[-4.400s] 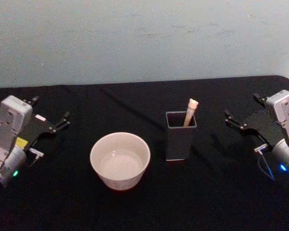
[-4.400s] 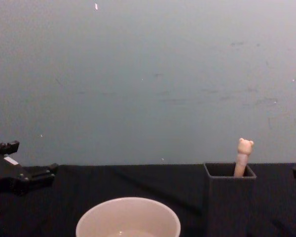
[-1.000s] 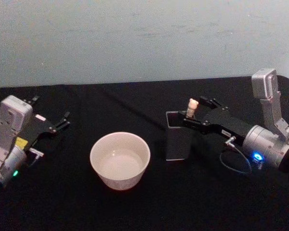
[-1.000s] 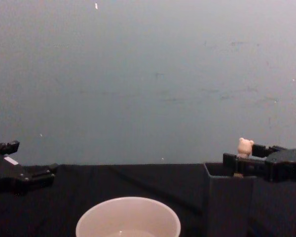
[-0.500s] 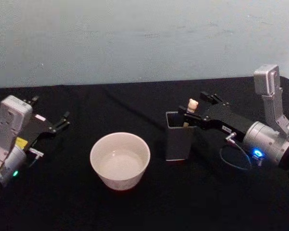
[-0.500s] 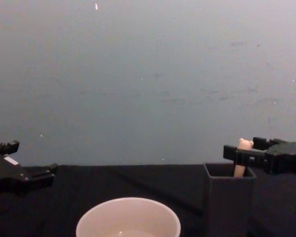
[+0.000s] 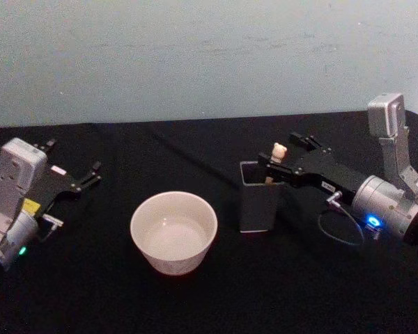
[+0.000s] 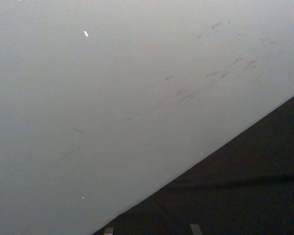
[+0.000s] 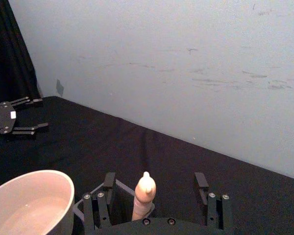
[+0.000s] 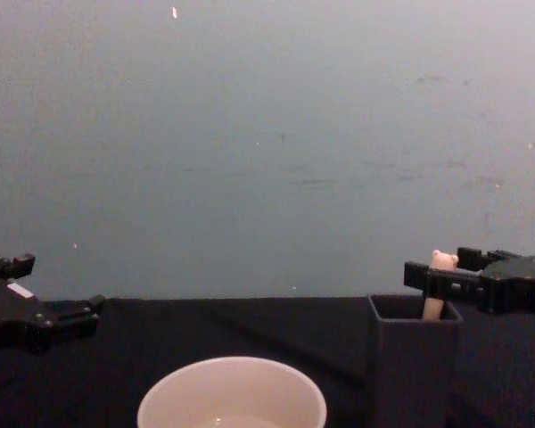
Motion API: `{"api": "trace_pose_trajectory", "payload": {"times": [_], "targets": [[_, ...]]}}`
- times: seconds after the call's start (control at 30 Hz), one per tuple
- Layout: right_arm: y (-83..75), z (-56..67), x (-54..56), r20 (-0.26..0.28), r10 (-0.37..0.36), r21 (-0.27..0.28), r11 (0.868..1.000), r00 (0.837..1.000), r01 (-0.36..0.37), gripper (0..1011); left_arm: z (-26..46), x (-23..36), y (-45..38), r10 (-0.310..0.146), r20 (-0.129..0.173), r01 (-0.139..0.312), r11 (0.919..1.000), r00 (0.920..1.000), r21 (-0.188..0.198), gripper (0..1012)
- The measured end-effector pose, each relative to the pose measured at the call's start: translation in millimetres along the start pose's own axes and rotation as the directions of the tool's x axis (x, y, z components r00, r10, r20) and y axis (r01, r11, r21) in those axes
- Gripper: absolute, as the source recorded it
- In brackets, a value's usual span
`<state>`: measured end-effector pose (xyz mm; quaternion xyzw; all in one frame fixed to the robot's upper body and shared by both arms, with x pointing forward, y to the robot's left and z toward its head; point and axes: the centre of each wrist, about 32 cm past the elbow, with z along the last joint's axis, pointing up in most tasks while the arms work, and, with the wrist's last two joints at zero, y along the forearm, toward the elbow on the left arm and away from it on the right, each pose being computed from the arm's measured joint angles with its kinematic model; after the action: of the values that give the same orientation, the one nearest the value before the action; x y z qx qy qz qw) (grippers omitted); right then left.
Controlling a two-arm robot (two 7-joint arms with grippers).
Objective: Pick up the stirring spoon with one hand, stir inside the cup, then place it back in its original position.
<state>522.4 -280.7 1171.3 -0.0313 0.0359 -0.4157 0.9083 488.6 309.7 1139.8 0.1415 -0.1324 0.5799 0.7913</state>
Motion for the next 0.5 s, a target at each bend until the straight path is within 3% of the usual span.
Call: {"api": "trace_pose_trajectory", "payload": {"times": [0.23,0.5], "targets": [[0.0,0.0,-0.1,0.000,-0.001,0.000,1.000,1.000,0.001,984,0.0,0.0,0.0,0.000,0.000,0.000,1.0000,1.0000,0.000,1001],[-0.1,-0.3,-0.2,0.000,-0.001,0.001,1.000,1.000,0.001,796,0.0,0.0,0.0,0.000,0.000,0.000,1.0000,1.0000,0.000,1001]]}}
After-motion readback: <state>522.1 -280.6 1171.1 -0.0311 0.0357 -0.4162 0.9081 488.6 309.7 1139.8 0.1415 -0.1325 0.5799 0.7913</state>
